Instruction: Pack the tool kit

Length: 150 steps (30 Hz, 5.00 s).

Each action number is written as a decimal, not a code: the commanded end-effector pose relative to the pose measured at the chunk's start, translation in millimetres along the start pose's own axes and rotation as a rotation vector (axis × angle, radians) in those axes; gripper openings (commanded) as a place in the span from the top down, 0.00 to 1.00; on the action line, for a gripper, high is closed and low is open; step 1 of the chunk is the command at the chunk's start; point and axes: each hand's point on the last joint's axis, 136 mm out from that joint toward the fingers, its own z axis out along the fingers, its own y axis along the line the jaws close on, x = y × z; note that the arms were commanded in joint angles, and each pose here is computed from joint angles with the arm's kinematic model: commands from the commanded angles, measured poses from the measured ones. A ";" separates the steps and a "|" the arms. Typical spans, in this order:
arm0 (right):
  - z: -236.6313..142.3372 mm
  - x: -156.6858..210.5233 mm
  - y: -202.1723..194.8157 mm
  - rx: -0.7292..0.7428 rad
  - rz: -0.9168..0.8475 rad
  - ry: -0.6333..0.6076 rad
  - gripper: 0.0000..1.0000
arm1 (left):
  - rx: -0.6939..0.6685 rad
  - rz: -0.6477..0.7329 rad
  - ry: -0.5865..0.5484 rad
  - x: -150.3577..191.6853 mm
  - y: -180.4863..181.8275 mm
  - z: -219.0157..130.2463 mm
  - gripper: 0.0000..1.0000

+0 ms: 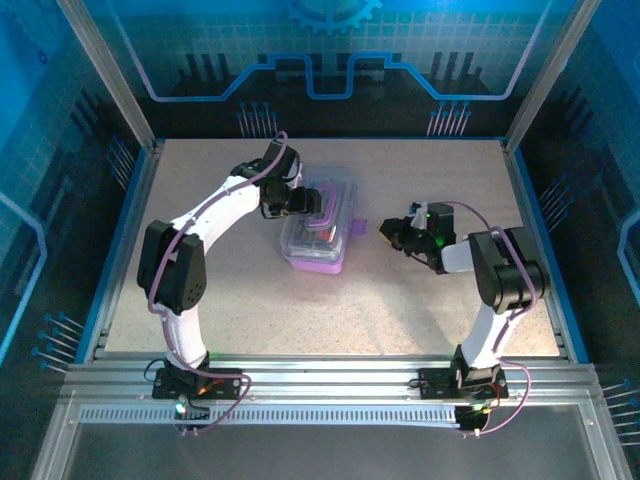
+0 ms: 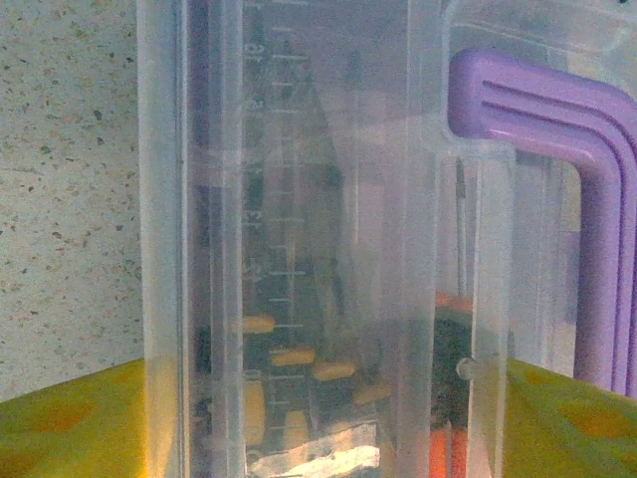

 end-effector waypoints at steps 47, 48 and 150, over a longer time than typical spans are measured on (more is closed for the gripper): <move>31.7 18.0 91.2 -0.291 -0.094 0.086 0.57 | -0.174 -0.051 0.310 86.9 44.7 67.5 0.75; 30.6 17.3 90.3 -0.290 -0.092 0.081 0.57 | -0.172 -0.051 0.309 86.4 44.4 66.8 0.75; 29.6 19.0 76.4 -0.175 -0.150 0.156 0.43 | -0.112 -0.041 0.318 85.3 30.1 65.5 0.75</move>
